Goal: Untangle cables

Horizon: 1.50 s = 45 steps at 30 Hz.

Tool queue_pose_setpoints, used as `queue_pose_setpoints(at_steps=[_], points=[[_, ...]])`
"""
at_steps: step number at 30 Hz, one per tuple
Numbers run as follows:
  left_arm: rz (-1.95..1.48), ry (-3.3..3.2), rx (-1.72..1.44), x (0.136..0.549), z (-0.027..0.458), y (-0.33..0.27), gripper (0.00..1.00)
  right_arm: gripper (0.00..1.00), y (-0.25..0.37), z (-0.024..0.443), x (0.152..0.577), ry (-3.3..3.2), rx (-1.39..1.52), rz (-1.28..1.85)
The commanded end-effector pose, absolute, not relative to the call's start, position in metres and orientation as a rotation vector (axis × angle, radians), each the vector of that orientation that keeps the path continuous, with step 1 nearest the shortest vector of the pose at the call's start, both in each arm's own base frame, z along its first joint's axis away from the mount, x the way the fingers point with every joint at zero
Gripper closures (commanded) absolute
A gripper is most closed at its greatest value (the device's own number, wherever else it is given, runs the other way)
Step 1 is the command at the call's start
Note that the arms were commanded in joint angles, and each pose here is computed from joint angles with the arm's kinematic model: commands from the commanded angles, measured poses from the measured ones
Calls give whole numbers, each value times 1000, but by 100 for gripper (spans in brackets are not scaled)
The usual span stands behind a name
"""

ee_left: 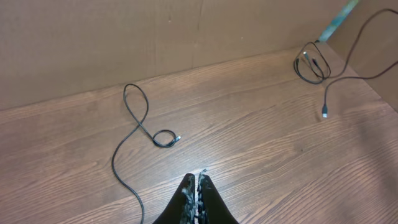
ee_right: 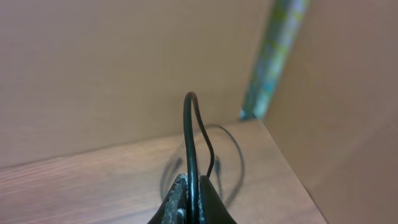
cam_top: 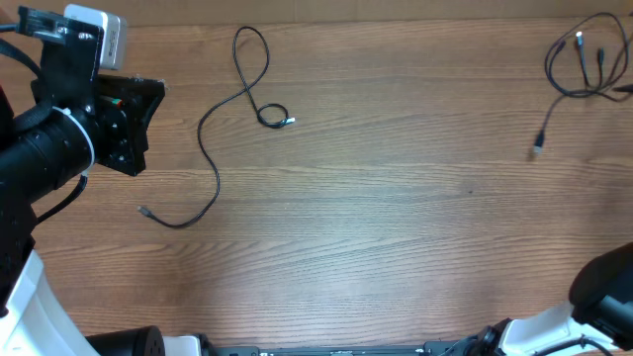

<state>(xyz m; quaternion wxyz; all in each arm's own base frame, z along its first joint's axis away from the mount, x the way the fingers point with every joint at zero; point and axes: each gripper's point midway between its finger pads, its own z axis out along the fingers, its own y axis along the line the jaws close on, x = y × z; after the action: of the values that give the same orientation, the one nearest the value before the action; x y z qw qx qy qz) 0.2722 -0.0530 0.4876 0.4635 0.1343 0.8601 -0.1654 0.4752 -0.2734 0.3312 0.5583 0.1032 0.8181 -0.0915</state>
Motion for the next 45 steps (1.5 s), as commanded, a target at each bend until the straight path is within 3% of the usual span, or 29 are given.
queue_pose_setpoints(at_steps=[1, 6, 14, 20, 29, 39, 45], points=[[-408, 2119, 318, 274, 487, -52, 96, 96, -302, 343, 456, 1895, 309, -248], [-408, 2119, 318, 274, 487, -52, 96, 96, -324, 380, 424, 1844, 349, -306], [-409, 2119, 318, 274, 487, -52, 96, 96, -256, 486, 414, 1682, 160, -82], [-407, 2119, 318, 274, 487, -52, 96, 96, -212, 516, 417, 1646, 88, -1], [-407, 2119, 319, 274, 487, -52, 96, 96, -184, 514, 413, 1686, 71, 57], [-407, 2119, 318, 274, 487, -52, 96, 96, -237, 488, 411, 1772, 184, -254], [-408, 2119, 318, 274, 487, -52, 96, 96, -265, 441, 435, 1864, 218, -253]])
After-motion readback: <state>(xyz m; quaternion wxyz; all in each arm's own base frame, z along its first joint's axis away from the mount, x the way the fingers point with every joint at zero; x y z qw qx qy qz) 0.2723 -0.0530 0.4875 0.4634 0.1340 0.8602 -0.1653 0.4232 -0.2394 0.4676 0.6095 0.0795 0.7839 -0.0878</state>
